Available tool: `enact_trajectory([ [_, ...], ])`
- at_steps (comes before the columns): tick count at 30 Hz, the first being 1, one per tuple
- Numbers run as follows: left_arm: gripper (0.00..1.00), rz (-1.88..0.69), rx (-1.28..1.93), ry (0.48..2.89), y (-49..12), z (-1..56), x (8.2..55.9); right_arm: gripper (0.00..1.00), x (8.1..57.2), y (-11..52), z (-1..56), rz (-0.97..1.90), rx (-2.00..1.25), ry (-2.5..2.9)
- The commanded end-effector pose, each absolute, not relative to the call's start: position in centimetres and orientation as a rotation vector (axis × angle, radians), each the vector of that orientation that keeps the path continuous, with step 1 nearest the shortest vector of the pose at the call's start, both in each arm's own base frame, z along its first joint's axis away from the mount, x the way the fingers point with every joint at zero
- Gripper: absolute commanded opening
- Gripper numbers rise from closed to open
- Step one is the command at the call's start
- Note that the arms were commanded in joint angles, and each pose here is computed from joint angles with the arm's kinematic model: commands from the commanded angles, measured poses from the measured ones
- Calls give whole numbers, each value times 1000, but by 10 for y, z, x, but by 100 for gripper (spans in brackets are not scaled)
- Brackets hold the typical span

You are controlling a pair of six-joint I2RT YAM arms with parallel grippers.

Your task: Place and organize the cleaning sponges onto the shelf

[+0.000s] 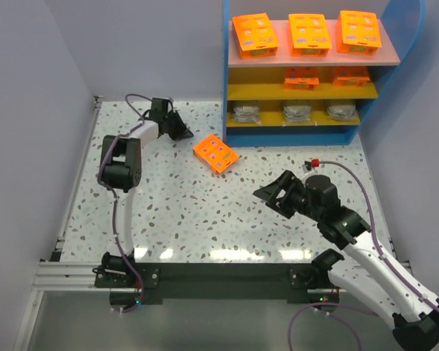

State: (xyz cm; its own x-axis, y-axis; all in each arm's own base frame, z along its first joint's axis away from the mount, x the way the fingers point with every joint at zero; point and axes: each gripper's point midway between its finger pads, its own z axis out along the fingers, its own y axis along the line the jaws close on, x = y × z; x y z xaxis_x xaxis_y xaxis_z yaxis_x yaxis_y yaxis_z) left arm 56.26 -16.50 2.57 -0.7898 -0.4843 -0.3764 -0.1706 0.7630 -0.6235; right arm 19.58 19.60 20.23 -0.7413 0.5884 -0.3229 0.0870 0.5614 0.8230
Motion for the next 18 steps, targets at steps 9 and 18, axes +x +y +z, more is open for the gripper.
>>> enact_trajectory([
  [9, 0, -1090, -137, 2432, -257, 28, 525, 75, 200, 185, 128, 977, 634, 2295],
  [18, 0, -1154, -74, 2489, -268, 25, 431, 77, 214, 205, 84, 1077, 689, 2294],
])
